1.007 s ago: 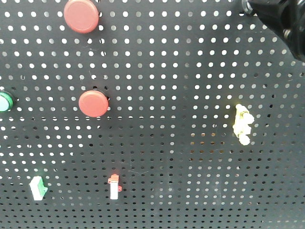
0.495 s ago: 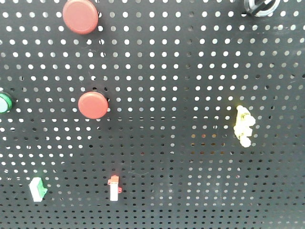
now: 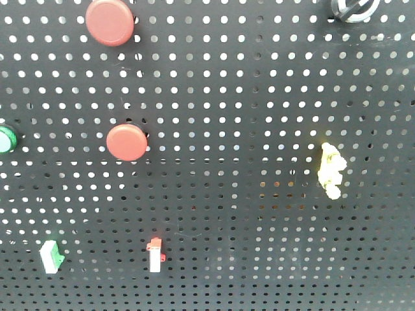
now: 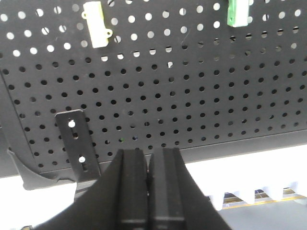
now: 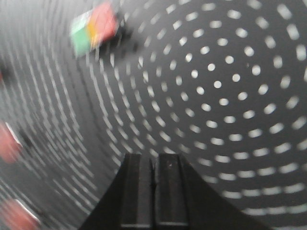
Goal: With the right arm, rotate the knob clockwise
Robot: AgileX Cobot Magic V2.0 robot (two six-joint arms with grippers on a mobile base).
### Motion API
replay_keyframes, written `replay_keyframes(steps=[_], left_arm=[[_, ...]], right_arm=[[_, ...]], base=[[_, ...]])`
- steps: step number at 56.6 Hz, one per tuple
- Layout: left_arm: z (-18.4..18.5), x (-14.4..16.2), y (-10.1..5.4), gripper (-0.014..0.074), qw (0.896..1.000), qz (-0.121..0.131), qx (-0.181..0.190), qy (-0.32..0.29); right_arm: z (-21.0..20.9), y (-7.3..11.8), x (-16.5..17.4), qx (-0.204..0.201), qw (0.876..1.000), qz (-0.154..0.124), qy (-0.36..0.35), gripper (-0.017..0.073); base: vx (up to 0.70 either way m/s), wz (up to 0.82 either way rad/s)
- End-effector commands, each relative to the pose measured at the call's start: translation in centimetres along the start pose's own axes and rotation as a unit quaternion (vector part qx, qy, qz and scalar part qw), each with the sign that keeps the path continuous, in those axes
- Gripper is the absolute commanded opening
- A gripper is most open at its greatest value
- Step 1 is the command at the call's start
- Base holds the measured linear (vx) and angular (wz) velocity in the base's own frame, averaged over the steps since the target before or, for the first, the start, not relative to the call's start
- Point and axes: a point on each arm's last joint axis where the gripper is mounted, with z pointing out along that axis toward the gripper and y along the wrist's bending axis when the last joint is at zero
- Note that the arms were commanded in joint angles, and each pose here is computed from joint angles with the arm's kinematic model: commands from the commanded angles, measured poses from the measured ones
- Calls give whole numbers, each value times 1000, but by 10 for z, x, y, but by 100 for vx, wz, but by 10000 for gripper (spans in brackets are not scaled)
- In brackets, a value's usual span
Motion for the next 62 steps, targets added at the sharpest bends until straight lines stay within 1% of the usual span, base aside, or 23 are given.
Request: replay_keyframes(steps=[1, 3, 7, 11, 18, 22, 26, 32, 59, 62], left_arm=[[0, 3, 0, -6, 999, -7, -4, -32], [0, 3, 0, -6, 999, -7, -4, -32], [0, 3, 0, -6, 999, -7, -4, -32], [0, 3, 0, -6, 999, -7, -4, -32], [0, 3, 0, -6, 999, -7, -4, -32], [0, 3, 0, -6, 999, -7, -4, -32], [0, 3, 0, -6, 999, -7, -4, -32], [0, 3, 0, -6, 999, -7, -4, -32], [0, 3, 0, -6, 999, -7, -4, -32], [0, 3, 0, -6, 999, -7, -4, -32]], right_arm=[[-6, -5, 5, 14, 990, -143, 6, -8], [-9, -10, 14, 33, 983, -176, 28, -8], [-17, -20, 27, 69, 979, -181, 58, -8], [-27, -29, 38, 95, 974, -190, 77, -6], [-41, -36, 54, 102, 966, -224, 82, -6], [-47, -38, 60, 101, 963, -235, 84, -4], [-51, -39, 65, 100, 964, -230, 91, -4], [-55, -41, 75, 100, 968, -199, 114, -4], [-56, -42, 80, 102, 966, -205, 121, -4], [-56, -42, 79, 102, 967, -198, 120, -4]], base=[[0, 0], [0, 0], [0, 0], [0, 0], [0, 0], [0, 0], [0, 0], [0, 0], [0, 0], [0, 0]])
